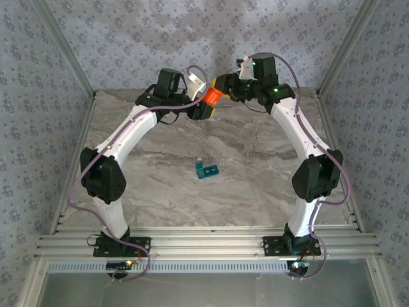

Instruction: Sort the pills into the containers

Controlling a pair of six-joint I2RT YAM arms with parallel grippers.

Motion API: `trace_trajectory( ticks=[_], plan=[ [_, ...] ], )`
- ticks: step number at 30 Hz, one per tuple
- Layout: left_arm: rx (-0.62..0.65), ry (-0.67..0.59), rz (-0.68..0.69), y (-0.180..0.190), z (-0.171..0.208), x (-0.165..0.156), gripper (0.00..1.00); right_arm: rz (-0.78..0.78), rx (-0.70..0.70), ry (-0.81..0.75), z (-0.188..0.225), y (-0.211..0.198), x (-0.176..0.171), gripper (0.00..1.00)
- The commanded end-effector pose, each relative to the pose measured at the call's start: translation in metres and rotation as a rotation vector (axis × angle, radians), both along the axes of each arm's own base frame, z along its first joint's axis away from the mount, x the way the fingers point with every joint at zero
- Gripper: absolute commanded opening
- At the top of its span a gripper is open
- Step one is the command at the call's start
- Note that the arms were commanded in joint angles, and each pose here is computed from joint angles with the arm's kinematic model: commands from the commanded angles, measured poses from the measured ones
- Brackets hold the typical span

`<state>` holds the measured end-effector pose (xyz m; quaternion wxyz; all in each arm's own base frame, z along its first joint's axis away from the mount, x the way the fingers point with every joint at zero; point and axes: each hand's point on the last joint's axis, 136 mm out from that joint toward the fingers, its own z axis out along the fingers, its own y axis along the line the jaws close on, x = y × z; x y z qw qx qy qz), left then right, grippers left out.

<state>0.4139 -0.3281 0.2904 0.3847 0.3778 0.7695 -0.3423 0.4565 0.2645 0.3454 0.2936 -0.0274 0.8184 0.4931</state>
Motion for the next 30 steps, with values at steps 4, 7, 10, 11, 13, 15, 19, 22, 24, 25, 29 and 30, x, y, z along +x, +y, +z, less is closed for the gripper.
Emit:
trace_trajectory(
  ticks=[4,7,10,11,13,15,19,22,24,25,29,30],
  plan=[
    [-0.162,-0.04,-0.044,0.0,0.05,0.0,0.0,0.117,0.05,-0.126,0.001,-0.016,-0.002,0.34],
    [-0.234,-0.027,-0.056,0.003,0.062,-0.002,0.0,0.146,0.052,-0.18,0.006,-0.023,-0.005,0.36],
    [-0.258,-0.02,-0.067,0.003,0.067,-0.005,0.0,0.16,0.054,-0.197,0.011,-0.024,-0.007,0.41],
    [-0.255,-0.019,-0.067,0.003,0.067,-0.006,0.0,0.155,0.053,-0.196,0.012,-0.025,-0.007,0.42],
    [-0.24,-0.02,-0.062,0.004,0.063,-0.005,0.0,0.148,0.057,-0.199,0.018,-0.026,-0.006,0.49],
    [-0.211,-0.026,-0.056,0.004,0.058,-0.005,0.0,0.138,0.065,-0.201,0.024,-0.029,-0.005,0.59],
    [-0.163,-0.034,-0.041,0.006,0.048,-0.003,0.0,0.088,0.085,-0.207,0.04,-0.039,-0.005,0.7],
    [-0.127,-0.056,-0.029,0.007,0.043,-0.002,0.0,0.029,0.101,-0.161,0.043,-0.049,-0.001,0.72],
    [-0.095,-0.076,-0.024,0.006,0.039,-0.002,0.0,-0.026,0.097,-0.101,0.037,-0.055,0.004,0.72],
    [-0.072,-0.087,-0.022,0.006,0.037,-0.002,0.0,-0.06,0.098,-0.072,0.035,-0.058,0.007,0.72],
    [-0.018,-0.113,-0.018,0.003,0.03,-0.001,0.0,-0.164,0.091,0.047,0.022,-0.064,0.014,0.72],
    [-0.009,-0.117,-0.016,0.003,0.028,-0.001,0.0,-0.176,0.091,0.062,0.021,-0.063,0.015,0.72]
  ],
)
